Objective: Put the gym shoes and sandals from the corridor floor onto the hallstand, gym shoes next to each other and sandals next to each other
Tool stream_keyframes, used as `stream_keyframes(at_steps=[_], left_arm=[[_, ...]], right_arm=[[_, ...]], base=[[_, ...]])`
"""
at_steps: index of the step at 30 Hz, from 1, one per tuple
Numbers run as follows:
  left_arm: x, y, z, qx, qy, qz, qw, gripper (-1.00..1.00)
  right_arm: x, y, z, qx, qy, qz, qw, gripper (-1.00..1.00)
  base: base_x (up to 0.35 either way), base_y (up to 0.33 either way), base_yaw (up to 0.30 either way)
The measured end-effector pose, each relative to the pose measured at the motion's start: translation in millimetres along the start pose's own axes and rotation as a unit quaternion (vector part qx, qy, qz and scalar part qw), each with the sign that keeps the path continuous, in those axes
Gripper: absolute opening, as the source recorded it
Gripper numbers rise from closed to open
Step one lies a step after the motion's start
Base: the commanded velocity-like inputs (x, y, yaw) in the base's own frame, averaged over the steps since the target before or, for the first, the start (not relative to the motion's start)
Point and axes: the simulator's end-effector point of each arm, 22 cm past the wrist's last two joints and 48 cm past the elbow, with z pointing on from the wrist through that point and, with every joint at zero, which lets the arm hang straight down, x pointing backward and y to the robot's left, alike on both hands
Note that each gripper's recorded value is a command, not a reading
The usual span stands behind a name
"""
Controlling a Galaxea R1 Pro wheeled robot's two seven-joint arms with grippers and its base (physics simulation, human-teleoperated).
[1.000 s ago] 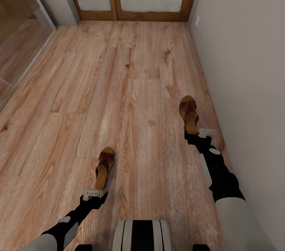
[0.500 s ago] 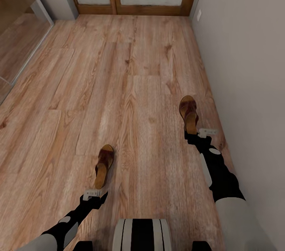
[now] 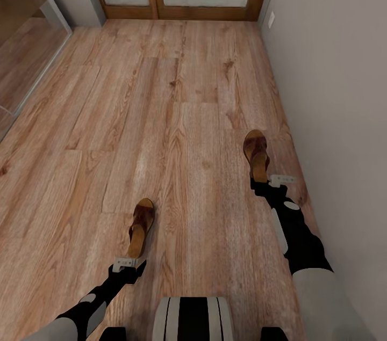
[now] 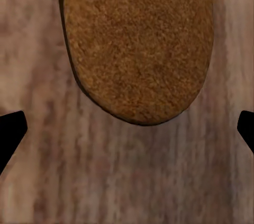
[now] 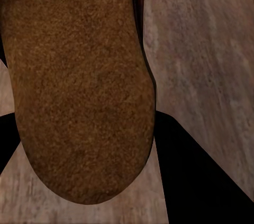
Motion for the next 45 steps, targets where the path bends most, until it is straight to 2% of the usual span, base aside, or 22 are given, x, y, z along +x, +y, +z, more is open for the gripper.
stream_keyframes(at_steps=[36, 37, 45], left_arm=[[0.7, 3.3, -0.3, -0.005, 0.001, 0.0, 1.0, 1.0], [0.8, 4.2, -0.3, -0.007, 0.001, 0.0, 1.0, -1.0], [0.9, 8.9, -0.6, -0.017, 0.002, 0.002, 0.9999, -1.0]], right_arm=[[0.3, 0.0, 0.2, 0.0, 0.0, 0.0, 1.0, -1.0], [0.3, 0.0, 0.2, 0.0, 0.0, 0.0, 1.0, -1.0], [-0.1, 0.0, 0.1, 0.0, 0.0, 0.0, 1.0, -1.0]], base=[[0.035, 0.001, 0.0], [0.0, 0.0, 0.0], [0.0, 0.0, 0.0]])
